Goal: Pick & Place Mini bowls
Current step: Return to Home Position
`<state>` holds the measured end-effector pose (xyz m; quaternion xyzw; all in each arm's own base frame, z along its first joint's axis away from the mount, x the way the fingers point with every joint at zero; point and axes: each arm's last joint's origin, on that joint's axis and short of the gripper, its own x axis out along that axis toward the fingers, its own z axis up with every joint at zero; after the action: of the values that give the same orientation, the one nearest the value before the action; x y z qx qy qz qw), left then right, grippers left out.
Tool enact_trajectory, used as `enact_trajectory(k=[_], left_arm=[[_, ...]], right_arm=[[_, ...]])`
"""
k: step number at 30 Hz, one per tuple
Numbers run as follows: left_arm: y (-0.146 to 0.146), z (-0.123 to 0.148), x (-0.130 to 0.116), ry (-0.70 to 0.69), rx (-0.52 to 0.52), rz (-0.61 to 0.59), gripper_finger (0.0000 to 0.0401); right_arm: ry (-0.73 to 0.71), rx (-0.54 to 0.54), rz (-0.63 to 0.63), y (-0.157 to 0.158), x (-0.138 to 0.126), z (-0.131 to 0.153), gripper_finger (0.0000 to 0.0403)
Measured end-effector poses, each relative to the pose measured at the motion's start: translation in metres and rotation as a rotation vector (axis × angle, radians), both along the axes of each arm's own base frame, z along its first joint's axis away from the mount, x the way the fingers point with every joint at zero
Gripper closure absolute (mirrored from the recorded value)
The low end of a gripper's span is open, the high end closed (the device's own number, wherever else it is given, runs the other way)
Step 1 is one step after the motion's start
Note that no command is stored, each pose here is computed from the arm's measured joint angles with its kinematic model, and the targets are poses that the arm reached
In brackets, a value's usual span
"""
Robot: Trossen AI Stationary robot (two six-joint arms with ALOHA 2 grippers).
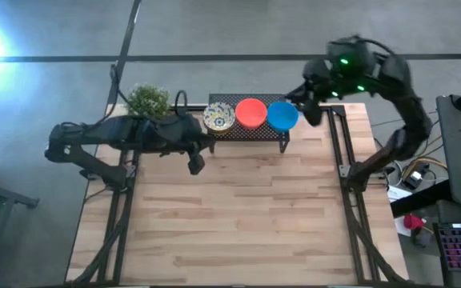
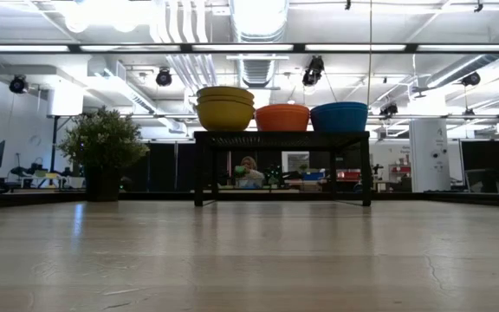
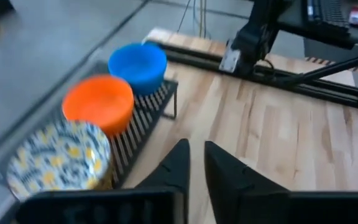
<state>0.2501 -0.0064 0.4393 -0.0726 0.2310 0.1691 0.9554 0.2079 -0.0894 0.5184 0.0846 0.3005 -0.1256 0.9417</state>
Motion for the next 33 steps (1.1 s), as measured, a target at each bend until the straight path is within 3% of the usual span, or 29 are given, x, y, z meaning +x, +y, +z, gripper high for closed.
enact_trajectory(k=[4,14,24,33], left_arm=[[0.001,0.017,-0.011,-0.033,0.086,-0.036,0.0395],[0.006,0.038,-0.067,-0.137,0.171,-0.057,0.0401],[0.008,0.000,-0.110,-0.326,0.192,-0.065,0.0401],[0.010,-0.029,-0.159,-0.558,0.168,-0.087,0.0401]], right_arm=[[-0.066,-0.030,0.087,0.028,-0.022,0.014,0.0394],[-0.132,-0.042,0.237,0.067,-0.064,0.013,0.0394],[-0.258,-0.013,0.309,0.079,-0.083,-0.024,0.0394],[-0.458,0.001,0.356,0.087,-0.131,-0.045,0.0394]])
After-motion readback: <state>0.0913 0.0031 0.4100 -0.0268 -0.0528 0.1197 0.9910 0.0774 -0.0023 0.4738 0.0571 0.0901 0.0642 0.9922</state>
